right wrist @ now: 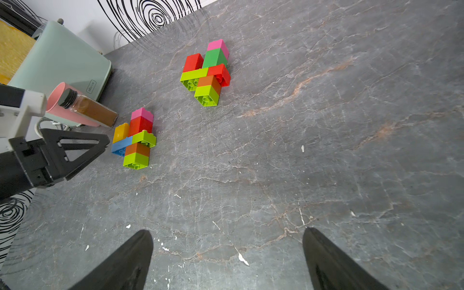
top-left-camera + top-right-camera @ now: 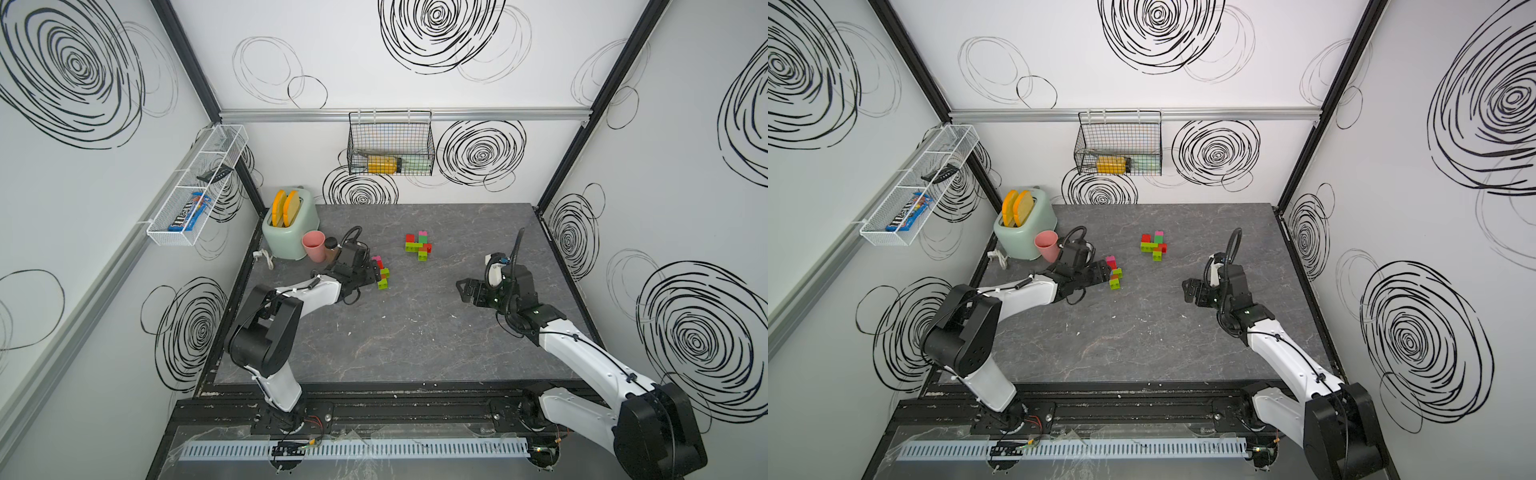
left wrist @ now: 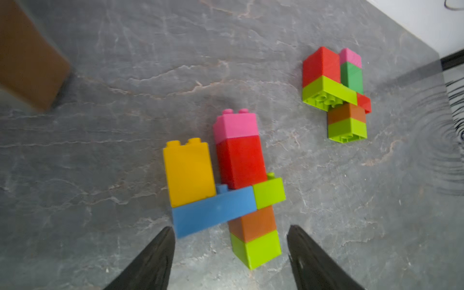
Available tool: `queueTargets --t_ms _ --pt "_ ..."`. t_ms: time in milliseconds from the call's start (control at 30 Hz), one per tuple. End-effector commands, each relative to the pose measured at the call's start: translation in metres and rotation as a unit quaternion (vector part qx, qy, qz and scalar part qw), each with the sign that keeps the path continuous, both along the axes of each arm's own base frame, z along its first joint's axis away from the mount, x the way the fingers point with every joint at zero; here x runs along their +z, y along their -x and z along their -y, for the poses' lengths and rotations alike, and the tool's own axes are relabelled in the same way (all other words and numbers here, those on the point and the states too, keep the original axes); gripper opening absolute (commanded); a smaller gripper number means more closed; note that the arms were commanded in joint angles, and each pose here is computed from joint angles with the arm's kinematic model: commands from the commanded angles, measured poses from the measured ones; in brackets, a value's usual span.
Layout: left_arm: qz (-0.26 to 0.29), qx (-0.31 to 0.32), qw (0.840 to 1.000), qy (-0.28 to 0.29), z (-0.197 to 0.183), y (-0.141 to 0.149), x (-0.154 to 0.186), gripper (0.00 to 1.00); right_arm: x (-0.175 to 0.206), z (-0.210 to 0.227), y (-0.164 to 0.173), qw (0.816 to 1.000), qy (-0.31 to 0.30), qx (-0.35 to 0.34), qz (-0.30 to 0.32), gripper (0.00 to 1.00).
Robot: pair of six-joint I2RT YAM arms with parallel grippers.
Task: Assemble the number 4 with lego
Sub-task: Place the lego brick at the center of the board, then adjust the lego brick at the center of the board.
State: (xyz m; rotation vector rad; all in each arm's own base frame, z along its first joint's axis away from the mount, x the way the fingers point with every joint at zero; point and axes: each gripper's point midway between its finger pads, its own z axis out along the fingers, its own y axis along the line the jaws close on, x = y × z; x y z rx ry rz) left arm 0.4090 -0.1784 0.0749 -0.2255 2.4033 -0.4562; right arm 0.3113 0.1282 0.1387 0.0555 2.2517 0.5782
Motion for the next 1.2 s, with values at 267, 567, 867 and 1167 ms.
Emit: queueTargets --t_ms 267,567,867,1167 --pt "-0.029 -0.014 0.992 -0.119 0.03 0.017 -0.037 0.76 0.016 0.005 -0.002 1.0 0.005 -0.004 0.027 0.97" --pt "-0.03 -0.004 0.991 -0.127 0.028 -0.013 -0.054 0.69 0.02 0.012 0.003 0.999 0.015 -0.011 0.036 0.97" --pt "-0.024 -0.002 0.987 -0.161 0.021 -0.045 -0.061 0.59 0.022 0.014 0.002 0.999 0.019 -0.013 0.037 0.97" --pt "0.012 -0.024 0.988 -0.154 0.03 -0.044 -0.032 0.67 0.018 0.017 -0.004 0.999 0.02 -0.026 0.036 0.97"
